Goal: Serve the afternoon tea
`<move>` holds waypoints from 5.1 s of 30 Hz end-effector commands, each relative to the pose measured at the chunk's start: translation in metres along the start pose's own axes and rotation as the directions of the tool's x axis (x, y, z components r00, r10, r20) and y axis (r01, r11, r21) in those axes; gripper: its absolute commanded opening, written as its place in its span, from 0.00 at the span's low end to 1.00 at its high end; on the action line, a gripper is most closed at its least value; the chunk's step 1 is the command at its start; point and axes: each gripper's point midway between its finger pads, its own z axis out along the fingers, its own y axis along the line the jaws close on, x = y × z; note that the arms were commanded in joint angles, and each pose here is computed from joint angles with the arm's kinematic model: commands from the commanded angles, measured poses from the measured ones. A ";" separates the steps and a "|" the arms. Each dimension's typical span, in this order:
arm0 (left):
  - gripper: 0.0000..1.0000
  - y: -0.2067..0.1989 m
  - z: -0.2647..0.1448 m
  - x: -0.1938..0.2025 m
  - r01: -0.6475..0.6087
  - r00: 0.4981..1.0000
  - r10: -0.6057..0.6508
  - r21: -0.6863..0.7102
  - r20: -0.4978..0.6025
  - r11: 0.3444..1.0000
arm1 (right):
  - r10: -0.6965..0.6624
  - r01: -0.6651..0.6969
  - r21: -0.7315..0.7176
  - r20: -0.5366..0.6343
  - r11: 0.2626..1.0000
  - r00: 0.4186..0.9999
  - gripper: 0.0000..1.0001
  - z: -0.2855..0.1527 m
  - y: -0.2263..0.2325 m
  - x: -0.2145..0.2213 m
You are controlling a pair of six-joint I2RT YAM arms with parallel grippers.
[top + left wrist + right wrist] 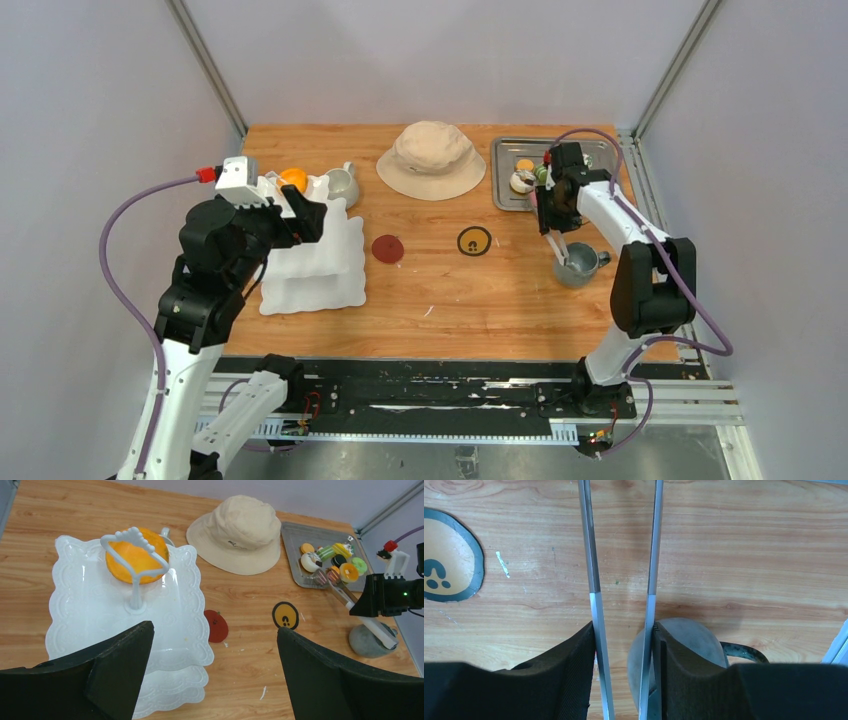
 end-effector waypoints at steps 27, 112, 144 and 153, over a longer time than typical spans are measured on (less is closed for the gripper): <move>0.98 -0.003 -0.004 -0.006 -0.001 0.999 0.001 0.018 0.037 1.000 | 0.160 -0.163 -0.013 0.294 0.987 0.942 0.12 -0.074 -0.028 -0.042; 0.98 0.031 -0.043 -0.043 0.020 0.989 0.010 -0.196 0.147 0.980 | -0.285 0.680 -0.575 0.630 0.454 0.723 0.25 -0.183 0.423 -0.028; 0.98 0.027 -0.041 -0.041 0.019 0.991 0.005 -0.175 0.136 0.984 | -0.252 0.663 -0.456 0.678 0.594 0.691 0.21 -0.194 0.382 -0.041; 0.98 0.027 -0.039 -0.040 0.015 0.991 0.008 -0.175 0.134 0.984 | -0.155 0.520 -0.329 0.712 0.788 0.685 0.10 -0.191 0.301 -0.050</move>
